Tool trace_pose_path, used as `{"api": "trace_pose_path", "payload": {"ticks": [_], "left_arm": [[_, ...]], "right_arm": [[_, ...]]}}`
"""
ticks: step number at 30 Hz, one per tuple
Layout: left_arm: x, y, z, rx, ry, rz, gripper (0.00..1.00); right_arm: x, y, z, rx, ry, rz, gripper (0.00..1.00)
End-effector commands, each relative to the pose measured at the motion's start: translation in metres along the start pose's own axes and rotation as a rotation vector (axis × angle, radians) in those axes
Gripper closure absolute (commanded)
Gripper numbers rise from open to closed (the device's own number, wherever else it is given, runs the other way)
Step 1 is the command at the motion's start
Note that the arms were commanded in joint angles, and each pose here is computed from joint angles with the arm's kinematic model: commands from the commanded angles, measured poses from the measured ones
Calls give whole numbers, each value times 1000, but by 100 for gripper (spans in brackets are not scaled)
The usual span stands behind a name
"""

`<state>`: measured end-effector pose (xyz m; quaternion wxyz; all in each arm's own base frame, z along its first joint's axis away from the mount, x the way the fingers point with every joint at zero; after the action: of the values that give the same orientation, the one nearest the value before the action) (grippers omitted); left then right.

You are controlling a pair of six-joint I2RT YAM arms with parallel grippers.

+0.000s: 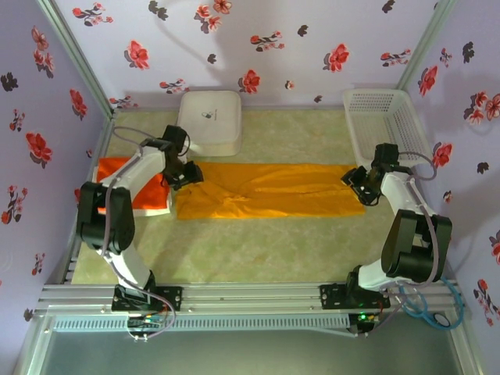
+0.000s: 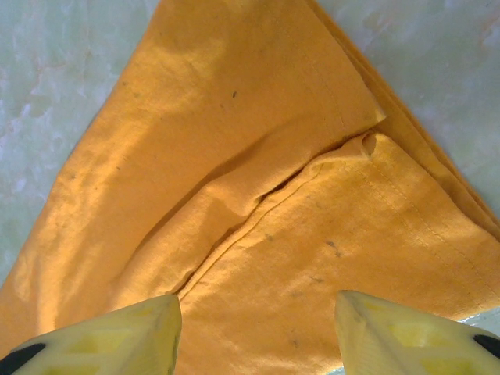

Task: Fold and stack the t-shirts

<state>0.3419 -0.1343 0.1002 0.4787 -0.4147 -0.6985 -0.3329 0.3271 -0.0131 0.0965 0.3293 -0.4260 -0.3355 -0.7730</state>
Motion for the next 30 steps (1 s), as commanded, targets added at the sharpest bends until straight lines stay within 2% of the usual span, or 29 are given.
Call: {"api": "trace_pose_path", "payload": {"ticks": [1, 6, 11, 24, 30], "left_arm": [[6, -19, -34, 67, -190, 8, 53], [-10, -40, -48, 137, -287, 20, 50], [-29, -44, -50, 200, -332, 22, 47], [-51, -62, -41, 249, -305, 59, 45], [-47, -65, -29, 249, -273, 22, 44]], "right_arm": [[1, -4, 4, 4, 26, 0, 46], [2, -4, 4, 6, 25, -1, 46], [2, -6, 3, 12, 22, 4, 47], [4, -1, 1, 2, 0, -15, 45], [2, -1, 3, -3, 12, -14, 45]]}}
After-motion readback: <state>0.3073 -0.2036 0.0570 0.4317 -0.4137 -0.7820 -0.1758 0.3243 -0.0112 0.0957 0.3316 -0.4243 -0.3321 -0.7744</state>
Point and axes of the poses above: each hand's point on the last joint's axis, 136 mm out from that joint toward the fingers, its own x axis back along the fingers, its own z axis along the line the jaws close on, y = z × x, the point moved 1 cm from there along x, back along the fingers, and after that the axes turned 13 degrees about x, right-handed, at the moved point
